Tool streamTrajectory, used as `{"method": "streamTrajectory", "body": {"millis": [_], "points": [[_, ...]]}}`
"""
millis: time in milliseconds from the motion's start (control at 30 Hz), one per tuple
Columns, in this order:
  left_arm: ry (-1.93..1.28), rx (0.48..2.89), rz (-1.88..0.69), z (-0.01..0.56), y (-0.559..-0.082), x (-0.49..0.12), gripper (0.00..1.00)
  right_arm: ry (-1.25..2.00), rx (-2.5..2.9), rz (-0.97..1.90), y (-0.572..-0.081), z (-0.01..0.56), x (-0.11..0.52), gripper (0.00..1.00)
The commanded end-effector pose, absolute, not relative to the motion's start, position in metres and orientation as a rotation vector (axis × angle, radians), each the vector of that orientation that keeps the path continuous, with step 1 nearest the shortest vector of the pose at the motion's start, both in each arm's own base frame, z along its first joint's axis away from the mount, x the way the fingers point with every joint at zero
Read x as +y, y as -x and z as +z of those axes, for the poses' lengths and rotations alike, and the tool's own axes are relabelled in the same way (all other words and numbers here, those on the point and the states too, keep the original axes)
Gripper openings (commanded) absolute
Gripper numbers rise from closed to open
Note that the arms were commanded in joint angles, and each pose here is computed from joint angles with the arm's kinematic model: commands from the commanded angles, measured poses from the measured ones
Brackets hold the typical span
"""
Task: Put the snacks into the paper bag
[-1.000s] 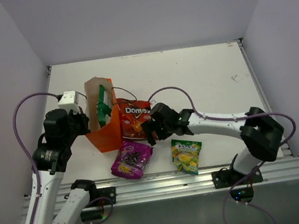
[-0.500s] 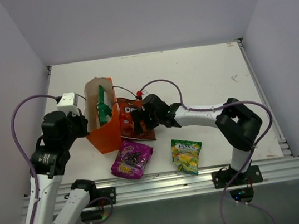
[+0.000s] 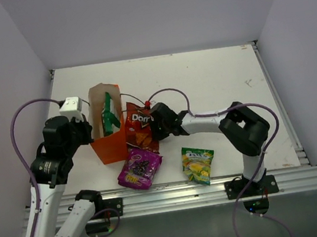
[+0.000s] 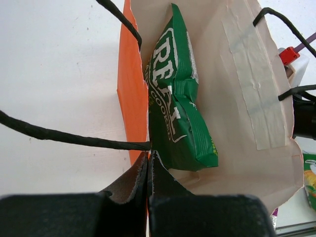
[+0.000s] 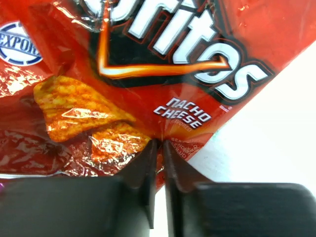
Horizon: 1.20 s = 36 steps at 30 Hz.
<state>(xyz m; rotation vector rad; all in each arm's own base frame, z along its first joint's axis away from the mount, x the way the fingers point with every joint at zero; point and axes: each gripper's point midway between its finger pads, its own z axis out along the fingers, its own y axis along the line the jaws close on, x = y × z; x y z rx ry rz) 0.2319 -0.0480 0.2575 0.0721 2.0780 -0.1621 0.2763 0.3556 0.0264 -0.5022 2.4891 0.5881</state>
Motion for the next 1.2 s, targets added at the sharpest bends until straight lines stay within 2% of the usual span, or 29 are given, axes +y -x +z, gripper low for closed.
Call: {"method": "streamTrajectory", "body": {"millis": [0,100,133,167,200,233,267,300,333,500,667,1000,1067,1100,1167], "points": [[-0.095,2.014,-0.165,0.279,-0.235,-0.050,0.00,0.532,2.566,0.534,-0.257,0.013,0.336,0.06],[-0.101,2.019,-0.172,0.276,-0.235,-0.051,0.00,0.549,2.560,0.508,-0.254,0.016,0.328,0.05],[-0.103,2.016,-0.175,0.277,-0.236,-0.052,0.00,0.556,2.553,0.503,-0.253,0.019,0.326,0.07],[-0.103,2.014,-0.177,0.278,-0.236,-0.052,0.00,0.553,2.544,0.485,-0.255,0.023,0.323,0.13],[-0.105,2.016,-0.178,0.277,-0.235,-0.052,0.00,0.557,2.511,0.493,-0.257,0.036,0.323,0.26],[-0.106,2.016,-0.180,0.277,-0.236,-0.053,0.00,0.561,2.482,0.491,-0.260,0.046,0.322,0.66],[-0.105,2.016,-0.182,0.277,-0.236,-0.053,0.00,0.562,2.458,0.473,-0.263,0.056,0.321,0.78],[-0.106,2.015,-0.184,0.277,-0.236,-0.053,0.00,0.568,2.421,0.470,-0.268,0.067,0.321,0.85],[-0.107,2.015,-0.190,0.277,-0.236,-0.054,0.00,0.567,2.371,0.482,-0.272,0.086,0.322,0.99],[-0.110,2.014,-0.199,0.278,-0.235,-0.056,0.00,0.611,2.302,0.429,-0.296,0.117,0.333,0.99],[-0.116,2.007,-0.202,0.283,-0.236,-0.056,0.00,0.676,2.418,0.375,-0.304,0.067,0.349,0.99],[-0.110,1.994,-0.175,0.291,-0.228,-0.050,0.00,0.722,2.509,0.179,-0.330,0.020,0.342,0.99],[-0.105,1.990,-0.165,0.293,-0.228,-0.048,0.00,0.722,2.526,0.173,-0.326,0.014,0.340,0.80],[-0.104,1.989,-0.162,0.293,-0.228,-0.048,0.00,0.720,2.537,0.171,-0.323,0.012,0.336,0.59],[-0.104,1.990,-0.164,0.293,-0.228,-0.048,0.00,0.692,2.532,0.162,-0.322,0.014,0.332,0.24]]}}
